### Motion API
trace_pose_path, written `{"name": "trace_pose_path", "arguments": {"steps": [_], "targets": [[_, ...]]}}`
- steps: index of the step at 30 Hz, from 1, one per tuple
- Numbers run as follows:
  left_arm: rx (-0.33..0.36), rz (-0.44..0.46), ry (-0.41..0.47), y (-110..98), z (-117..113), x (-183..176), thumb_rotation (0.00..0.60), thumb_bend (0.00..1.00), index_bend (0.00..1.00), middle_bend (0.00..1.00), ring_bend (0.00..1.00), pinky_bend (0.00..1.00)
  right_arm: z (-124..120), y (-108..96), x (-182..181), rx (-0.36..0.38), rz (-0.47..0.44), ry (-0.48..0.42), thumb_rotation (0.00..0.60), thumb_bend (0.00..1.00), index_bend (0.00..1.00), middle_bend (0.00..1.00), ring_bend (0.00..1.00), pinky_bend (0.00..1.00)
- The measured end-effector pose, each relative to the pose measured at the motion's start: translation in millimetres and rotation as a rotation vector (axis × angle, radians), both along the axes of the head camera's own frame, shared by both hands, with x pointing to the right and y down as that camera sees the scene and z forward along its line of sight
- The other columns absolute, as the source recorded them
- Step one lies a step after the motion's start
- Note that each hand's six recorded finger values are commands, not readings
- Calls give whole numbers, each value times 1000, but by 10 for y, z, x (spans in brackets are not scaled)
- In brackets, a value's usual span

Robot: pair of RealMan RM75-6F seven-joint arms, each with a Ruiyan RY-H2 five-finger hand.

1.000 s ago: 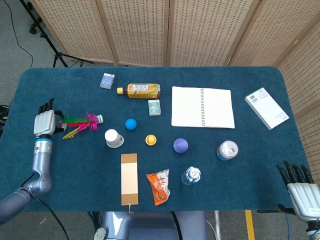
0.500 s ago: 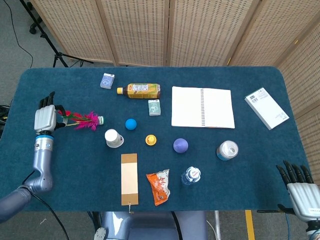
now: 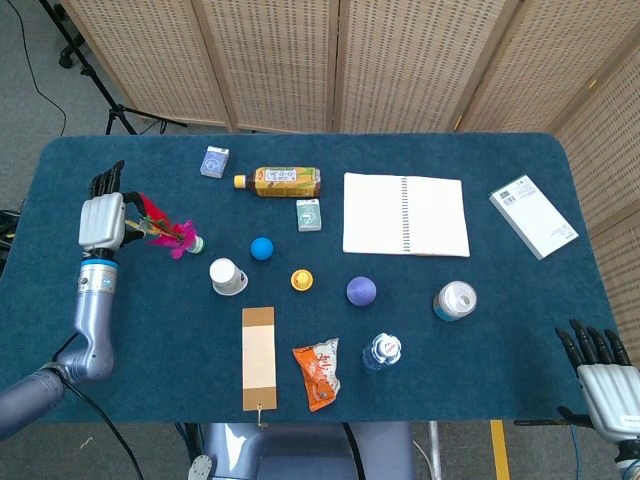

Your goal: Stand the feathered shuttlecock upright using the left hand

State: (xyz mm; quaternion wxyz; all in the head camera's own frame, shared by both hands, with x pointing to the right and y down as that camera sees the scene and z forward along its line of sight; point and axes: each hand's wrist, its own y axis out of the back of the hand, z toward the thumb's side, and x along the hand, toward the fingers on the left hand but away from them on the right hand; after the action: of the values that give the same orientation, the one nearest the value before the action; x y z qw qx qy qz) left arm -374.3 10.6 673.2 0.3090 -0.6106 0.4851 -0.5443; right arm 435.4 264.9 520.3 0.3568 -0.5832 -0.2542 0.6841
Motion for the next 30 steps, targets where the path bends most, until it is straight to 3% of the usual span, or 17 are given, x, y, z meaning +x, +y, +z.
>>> {"name": "trace_pose_path", "arguments": {"steps": [8, 20, 22, 27, 30], "targets": [[46, 36, -10, -120, -253, 121, 600, 493, 799, 0, 0, 0, -12, 3, -15, 2, -2, -5, 600, 0, 0, 0, 0, 0], [34, 49, -18, -45, -242, 162, 600, 487, 798, 0, 0, 0, -34, 2, -20, 8, -3, -9, 600, 0, 0, 0, 0, 0], [41, 44, -6, -59, -265, 169, 600, 471, 728, 0, 0, 0, -25, 5, -21, 6, -4, -8, 600, 0, 0, 0, 0, 0], [78, 29, 75, -130, -413, 216, 600, 360, 269, 0, 0, 0, -18, -2, -8, 9, -1, -5, 600, 0, 0, 0, 0, 0], [104, 35, 119, -173, -555, 254, 600, 306, 132, 0, 0, 0, -10, -1, -5, 6, -1, -4, 600, 0, 0, 0, 0, 0]]}}
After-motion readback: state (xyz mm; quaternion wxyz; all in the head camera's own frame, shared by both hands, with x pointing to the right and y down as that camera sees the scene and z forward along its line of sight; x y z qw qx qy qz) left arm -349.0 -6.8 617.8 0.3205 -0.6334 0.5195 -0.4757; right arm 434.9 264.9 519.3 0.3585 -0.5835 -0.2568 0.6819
